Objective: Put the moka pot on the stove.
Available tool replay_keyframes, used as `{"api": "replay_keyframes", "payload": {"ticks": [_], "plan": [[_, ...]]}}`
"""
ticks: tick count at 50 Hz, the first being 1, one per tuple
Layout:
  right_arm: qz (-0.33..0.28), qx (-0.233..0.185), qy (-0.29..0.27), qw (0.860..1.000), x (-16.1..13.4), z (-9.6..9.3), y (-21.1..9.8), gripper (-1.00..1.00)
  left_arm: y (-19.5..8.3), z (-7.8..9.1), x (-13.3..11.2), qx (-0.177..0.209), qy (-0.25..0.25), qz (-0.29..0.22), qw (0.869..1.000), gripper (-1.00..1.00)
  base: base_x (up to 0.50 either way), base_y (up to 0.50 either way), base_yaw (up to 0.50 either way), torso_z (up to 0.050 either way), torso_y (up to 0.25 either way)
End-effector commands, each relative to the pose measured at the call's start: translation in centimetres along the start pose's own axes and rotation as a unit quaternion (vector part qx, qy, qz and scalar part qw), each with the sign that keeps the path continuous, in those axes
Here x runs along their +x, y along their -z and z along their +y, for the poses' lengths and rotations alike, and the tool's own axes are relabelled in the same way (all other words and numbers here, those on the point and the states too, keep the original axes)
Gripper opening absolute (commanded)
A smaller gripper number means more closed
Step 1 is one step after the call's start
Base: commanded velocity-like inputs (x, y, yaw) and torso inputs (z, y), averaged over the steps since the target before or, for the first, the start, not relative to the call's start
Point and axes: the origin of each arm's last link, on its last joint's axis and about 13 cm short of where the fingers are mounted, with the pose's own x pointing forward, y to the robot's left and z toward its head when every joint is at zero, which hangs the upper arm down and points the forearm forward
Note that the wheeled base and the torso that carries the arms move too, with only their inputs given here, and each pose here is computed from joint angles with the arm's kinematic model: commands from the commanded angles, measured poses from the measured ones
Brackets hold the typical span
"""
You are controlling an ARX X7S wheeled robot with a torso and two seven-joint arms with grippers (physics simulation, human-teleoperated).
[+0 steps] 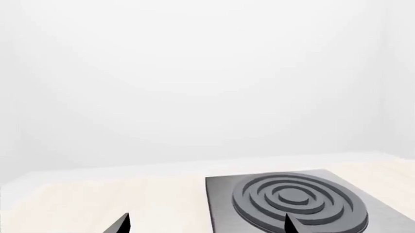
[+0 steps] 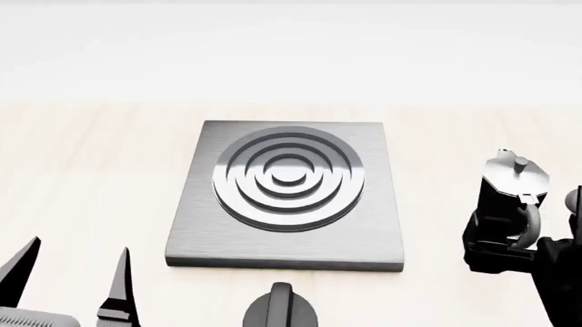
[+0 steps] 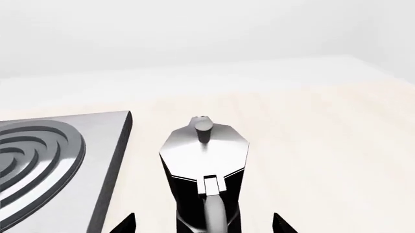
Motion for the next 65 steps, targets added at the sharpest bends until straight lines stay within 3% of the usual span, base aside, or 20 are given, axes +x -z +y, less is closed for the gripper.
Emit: {"api": "replay_keyframes", "payload": {"ticks": [1, 31, 65], "plan": [[0.015, 0.001, -0.011, 1.0, 1.2, -0.2, 0.2, 1.0, -0.2, 0.4, 0.4, 0.001, -0.002, 0.0, 1.0, 1.0, 0.0, 0.0, 0.0, 0.0, 0.0], [0.047, 0.019, 0.008, 0.999, 2.1, -1.9, 1.6, 1.0, -0.4, 0.8, 1.0, 0.002, -0.003, -0.001, 1.0, 1.0, 0.0, 0.0, 0.0, 0.0, 0.0], [0.045, 0.019, -0.005, 0.999, 4.0, -1.1, 1.5, 1.0, -0.5, 1.1, 1.2, 0.003, -0.006, -0.001, 1.0, 1.0, 0.0, 0.0, 0.0, 0.0, 0.0]]}}
